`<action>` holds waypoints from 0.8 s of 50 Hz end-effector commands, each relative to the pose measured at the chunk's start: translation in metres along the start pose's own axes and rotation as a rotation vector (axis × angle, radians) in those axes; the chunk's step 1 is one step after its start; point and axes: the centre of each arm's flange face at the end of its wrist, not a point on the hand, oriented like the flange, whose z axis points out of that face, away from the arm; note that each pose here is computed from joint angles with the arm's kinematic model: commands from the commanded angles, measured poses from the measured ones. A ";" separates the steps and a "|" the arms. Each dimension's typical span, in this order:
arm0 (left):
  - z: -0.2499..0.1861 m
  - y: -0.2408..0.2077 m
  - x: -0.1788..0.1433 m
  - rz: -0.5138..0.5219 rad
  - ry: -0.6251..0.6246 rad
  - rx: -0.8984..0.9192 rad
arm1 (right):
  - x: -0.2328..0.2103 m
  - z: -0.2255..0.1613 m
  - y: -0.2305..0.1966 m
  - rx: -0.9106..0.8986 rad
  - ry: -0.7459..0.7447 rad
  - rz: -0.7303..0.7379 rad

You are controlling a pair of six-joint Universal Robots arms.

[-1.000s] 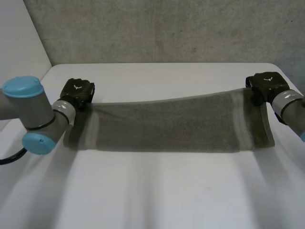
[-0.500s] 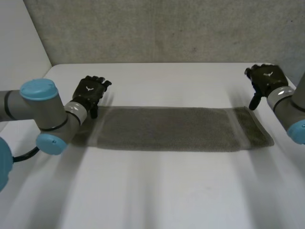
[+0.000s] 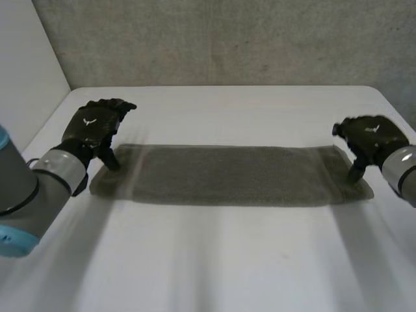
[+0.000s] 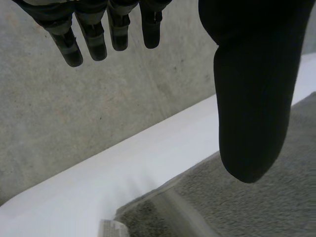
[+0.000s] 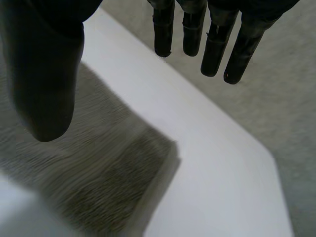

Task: Fold the towel.

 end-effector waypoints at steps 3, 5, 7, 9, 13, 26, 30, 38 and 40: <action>-0.017 0.008 0.005 -0.015 0.025 0.020 | -0.004 0.010 0.033 -0.045 -0.044 0.009; -0.019 0.011 0.006 -0.017 0.026 0.013 | -0.006 0.022 0.049 -0.063 -0.044 -0.002; -0.020 0.012 0.006 -0.019 0.024 0.010 | -0.008 0.026 0.056 -0.072 -0.046 -0.010; -0.020 0.012 0.005 -0.020 0.023 0.008 | -0.008 0.030 0.059 -0.075 -0.046 -0.024; -0.019 0.013 0.005 -0.020 0.022 0.008 | -0.008 0.036 0.067 -0.089 -0.047 -0.060; -0.019 0.013 0.003 -0.020 0.017 0.008 | 0.014 0.049 0.083 -0.126 0.003 -0.061; -0.019 0.013 0.003 -0.020 0.017 0.008 | 0.022 0.051 0.086 -0.138 0.021 -0.054; -0.019 0.013 0.003 -0.020 0.017 0.008 | 0.039 0.051 0.094 -0.159 0.059 -0.039; -0.019 0.013 0.003 -0.020 0.017 0.008 | 0.044 0.051 0.096 -0.165 0.071 -0.034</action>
